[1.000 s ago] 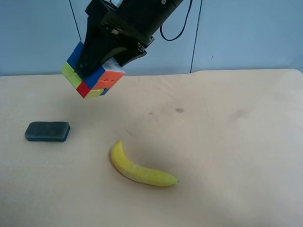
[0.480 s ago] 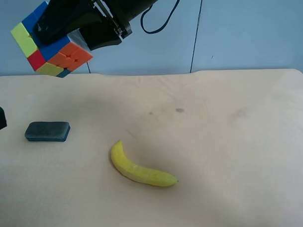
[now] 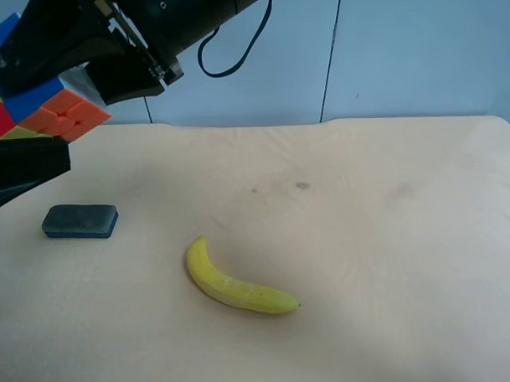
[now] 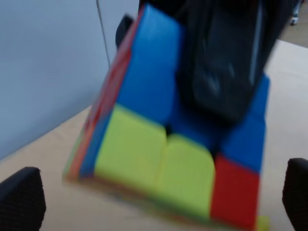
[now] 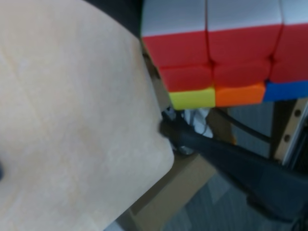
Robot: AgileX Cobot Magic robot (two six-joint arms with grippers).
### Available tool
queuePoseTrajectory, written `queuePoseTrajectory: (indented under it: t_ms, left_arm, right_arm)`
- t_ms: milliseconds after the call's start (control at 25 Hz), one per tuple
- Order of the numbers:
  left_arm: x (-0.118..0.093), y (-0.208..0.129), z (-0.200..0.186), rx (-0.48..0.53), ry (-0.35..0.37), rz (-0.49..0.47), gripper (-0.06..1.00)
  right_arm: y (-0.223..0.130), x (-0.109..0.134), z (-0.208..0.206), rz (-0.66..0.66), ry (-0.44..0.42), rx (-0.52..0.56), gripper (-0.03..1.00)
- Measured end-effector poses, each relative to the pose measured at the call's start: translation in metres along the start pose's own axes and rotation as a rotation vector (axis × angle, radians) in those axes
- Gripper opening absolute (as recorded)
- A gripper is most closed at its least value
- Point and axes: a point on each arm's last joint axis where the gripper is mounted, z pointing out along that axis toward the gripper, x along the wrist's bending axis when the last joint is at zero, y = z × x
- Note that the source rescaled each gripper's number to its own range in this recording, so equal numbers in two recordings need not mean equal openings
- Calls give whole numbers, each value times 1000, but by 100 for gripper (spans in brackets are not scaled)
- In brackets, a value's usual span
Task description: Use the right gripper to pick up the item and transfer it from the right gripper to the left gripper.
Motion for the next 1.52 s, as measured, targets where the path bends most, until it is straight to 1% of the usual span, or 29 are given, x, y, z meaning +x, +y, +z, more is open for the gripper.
queuePoseTrajectory:
  t_ms: [240,320,400,520,640,840,920,1000,1080,1160,1360,1520]
  left_arm:
    - [7,-1,18,-8,-26,-19,100]
    - [9,-2,23,-12,-34,-34,97]
    - [10,-3,28,-8,-43,-52,90]
    - [13,-8,37,24,-65,-68,76]
    - [14,-12,43,47,-82,-51,64]
    - [15,-14,47,58,-92,-25,59]
    - [15,-14,47,58,-92,-24,53]
    - [15,-14,48,57,-94,-16,43]
    - [16,-14,48,56,-90,-8,38]
    - [16,-14,48,52,-87,1,36]
    - [18,-14,49,48,-73,20,36]
    - [19,-13,49,43,-58,22,36]
  right_arm:
    - [-2,-12,8,21,15,3,0]
    - [-2,-12,8,15,17,-1,0]
    - [-1,-12,8,7,22,-8,0]
    - [-1,-12,8,3,22,-11,0]
    - [-2,-14,8,-3,8,-2,0]
    - [-2,-16,6,0,2,-4,0]
    - [-1,-17,4,5,0,-9,0]
    - [-1,-19,0,23,-3,-19,0]
    - [0,-21,-3,41,-7,-27,0]
    - [1,-22,-4,61,-9,-33,0]
    - [2,-24,-5,123,-38,-44,0]
    - [1,-31,-5,159,-113,-42,0]
